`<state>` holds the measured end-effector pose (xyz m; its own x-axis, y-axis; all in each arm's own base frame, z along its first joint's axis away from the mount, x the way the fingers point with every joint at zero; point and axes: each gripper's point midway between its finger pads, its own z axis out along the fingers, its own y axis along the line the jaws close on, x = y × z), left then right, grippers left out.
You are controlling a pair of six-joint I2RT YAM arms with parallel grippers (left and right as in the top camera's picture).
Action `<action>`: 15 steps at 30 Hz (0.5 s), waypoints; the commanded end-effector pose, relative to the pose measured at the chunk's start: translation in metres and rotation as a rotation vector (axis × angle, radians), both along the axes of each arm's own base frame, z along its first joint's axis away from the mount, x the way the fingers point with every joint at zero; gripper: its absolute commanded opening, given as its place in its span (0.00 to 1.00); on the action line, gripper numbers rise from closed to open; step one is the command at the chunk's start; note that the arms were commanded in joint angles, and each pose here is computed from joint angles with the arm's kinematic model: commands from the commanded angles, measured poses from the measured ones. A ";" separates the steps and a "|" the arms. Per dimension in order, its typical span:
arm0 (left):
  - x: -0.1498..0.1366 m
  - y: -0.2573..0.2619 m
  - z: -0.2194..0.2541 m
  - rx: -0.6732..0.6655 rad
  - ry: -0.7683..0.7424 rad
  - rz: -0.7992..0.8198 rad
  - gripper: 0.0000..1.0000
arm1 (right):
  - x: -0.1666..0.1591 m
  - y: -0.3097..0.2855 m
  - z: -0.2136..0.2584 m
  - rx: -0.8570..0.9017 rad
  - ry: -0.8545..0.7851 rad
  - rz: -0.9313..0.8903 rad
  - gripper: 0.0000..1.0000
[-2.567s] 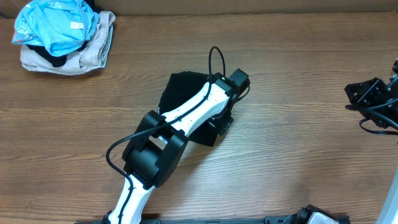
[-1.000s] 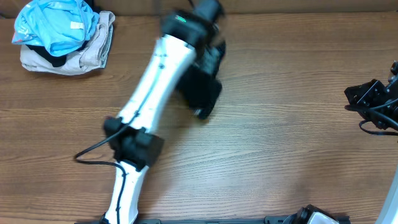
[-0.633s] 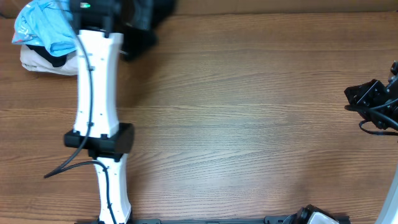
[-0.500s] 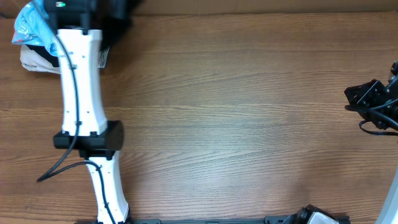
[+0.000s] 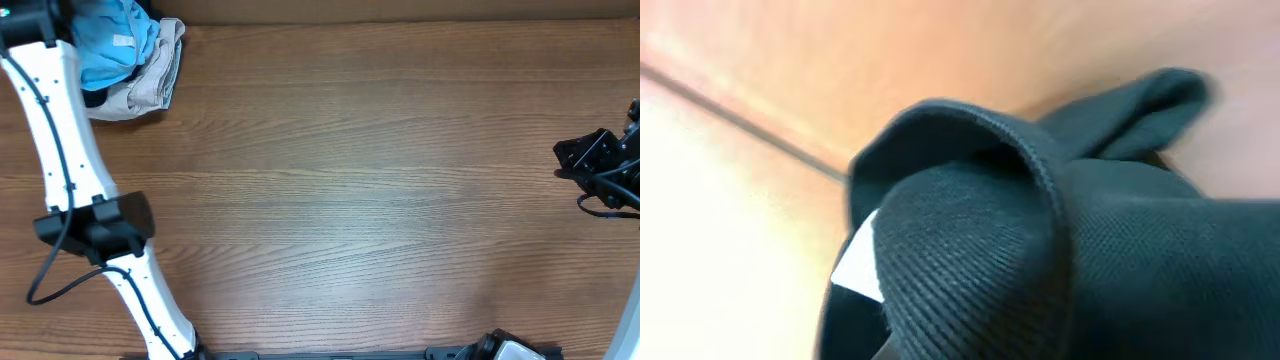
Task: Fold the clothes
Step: 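Lower the shirt onto the clothes stack and open the left gripper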
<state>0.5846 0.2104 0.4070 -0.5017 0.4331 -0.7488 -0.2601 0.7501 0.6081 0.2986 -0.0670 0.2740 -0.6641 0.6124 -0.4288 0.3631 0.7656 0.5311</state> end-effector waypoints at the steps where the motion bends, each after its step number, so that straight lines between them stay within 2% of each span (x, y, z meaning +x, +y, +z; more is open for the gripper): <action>1: -0.009 0.057 -0.006 0.053 -0.016 0.100 0.04 | 0.000 -0.003 0.002 -0.016 0.000 -0.007 0.15; 4: -0.009 0.079 -0.015 0.055 -0.033 0.121 0.04 | 0.000 -0.003 0.001 -0.012 0.004 -0.009 0.15; 8: -0.001 0.083 -0.029 0.033 -0.042 0.072 0.04 | 0.001 -0.004 -0.001 -0.008 0.010 -0.009 0.15; 15: 0.014 0.085 -0.041 -0.070 -0.166 0.091 0.04 | 0.008 0.001 -0.010 0.007 0.040 0.016 0.15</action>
